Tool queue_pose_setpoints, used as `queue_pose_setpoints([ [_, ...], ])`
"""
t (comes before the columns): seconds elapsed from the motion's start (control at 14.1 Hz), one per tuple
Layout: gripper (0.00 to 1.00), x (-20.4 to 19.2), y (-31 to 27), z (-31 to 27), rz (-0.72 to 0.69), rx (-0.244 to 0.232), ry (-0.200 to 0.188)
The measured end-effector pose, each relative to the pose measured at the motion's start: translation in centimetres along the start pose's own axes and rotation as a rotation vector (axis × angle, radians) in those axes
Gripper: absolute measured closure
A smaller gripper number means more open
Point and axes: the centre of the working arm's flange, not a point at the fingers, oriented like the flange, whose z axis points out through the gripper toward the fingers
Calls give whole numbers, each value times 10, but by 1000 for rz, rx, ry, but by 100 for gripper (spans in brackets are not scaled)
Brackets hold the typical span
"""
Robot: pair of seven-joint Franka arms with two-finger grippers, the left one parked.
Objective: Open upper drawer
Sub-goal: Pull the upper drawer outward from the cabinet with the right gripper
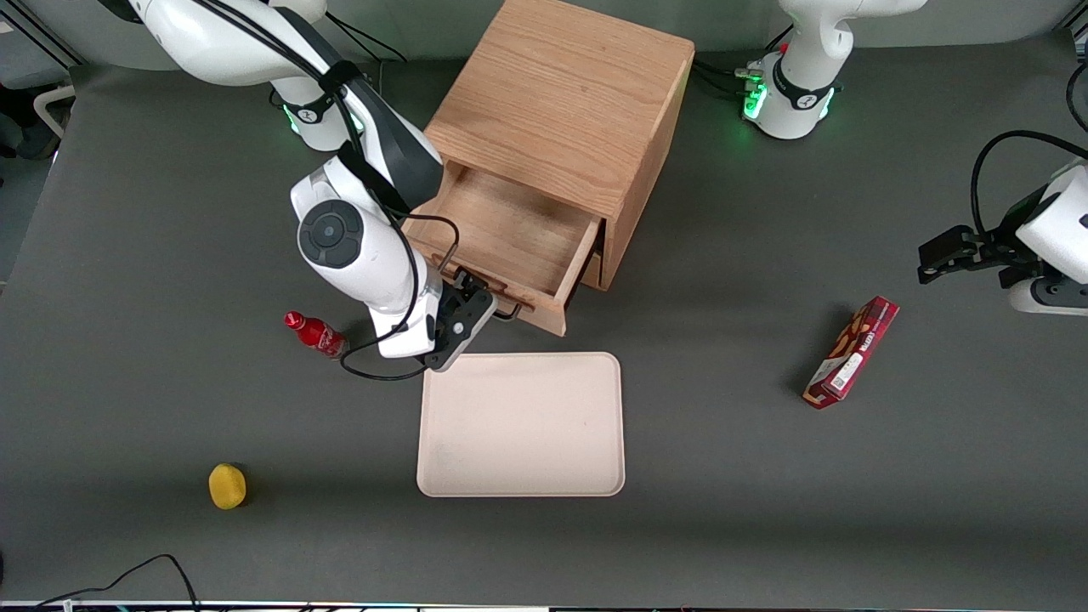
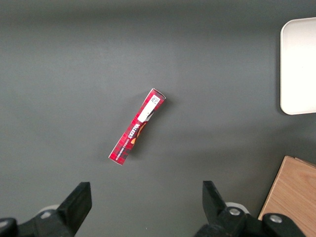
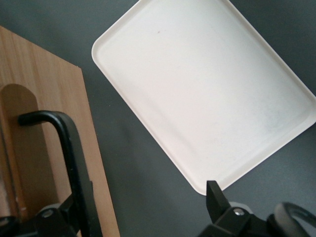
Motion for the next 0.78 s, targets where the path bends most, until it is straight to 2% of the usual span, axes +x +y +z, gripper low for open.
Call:
queue_pose_setpoints([
  [0.78,0,2,44,-1,12,-11,23],
])
